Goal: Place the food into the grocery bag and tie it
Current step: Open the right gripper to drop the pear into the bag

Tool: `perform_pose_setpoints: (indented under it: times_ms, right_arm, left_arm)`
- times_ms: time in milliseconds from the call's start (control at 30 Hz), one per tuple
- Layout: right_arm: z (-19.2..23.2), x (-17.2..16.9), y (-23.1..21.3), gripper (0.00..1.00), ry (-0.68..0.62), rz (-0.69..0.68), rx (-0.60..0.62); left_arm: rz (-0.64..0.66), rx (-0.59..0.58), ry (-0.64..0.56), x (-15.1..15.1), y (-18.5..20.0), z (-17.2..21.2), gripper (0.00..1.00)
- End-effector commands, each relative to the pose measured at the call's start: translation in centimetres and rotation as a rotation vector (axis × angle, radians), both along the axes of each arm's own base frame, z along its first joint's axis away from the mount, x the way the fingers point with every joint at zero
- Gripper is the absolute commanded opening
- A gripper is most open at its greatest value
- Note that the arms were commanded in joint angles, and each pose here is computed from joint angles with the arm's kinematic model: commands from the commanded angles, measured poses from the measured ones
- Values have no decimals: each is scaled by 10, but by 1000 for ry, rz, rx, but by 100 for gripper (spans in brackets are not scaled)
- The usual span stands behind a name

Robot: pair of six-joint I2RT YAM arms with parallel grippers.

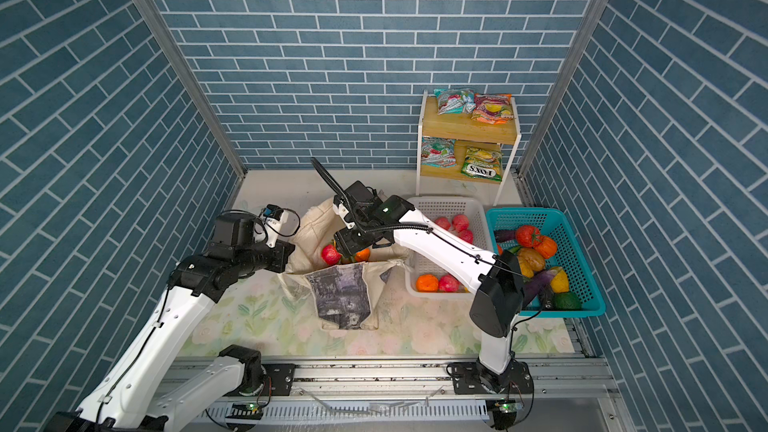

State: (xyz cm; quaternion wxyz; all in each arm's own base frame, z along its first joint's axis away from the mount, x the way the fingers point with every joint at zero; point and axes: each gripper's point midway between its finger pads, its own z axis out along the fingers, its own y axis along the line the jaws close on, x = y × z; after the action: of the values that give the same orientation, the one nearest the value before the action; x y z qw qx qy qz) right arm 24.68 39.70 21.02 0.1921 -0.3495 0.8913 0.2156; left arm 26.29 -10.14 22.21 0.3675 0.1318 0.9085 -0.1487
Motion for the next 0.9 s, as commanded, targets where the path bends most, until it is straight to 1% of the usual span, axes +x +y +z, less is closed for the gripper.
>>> perform_pose_setpoints:
  times_ms: [0,167,433,867]
  right_arm:
    - [-13,-6,-2,54,8,37,-54]
    - [-29,-9,-4,54,31,45,-108]
    - [-51,-2,-16,56,10,40,-216]
    - [-85,4,-21,61,11,48,-305]
  left_arm:
    - [3,-6,-18,1,1,2,0]
    - [1,-8,-18,1,0,2,0]
    - [3,-8,-23,1,1,3,0]
    - [3,-8,-26,1,1,4,0]
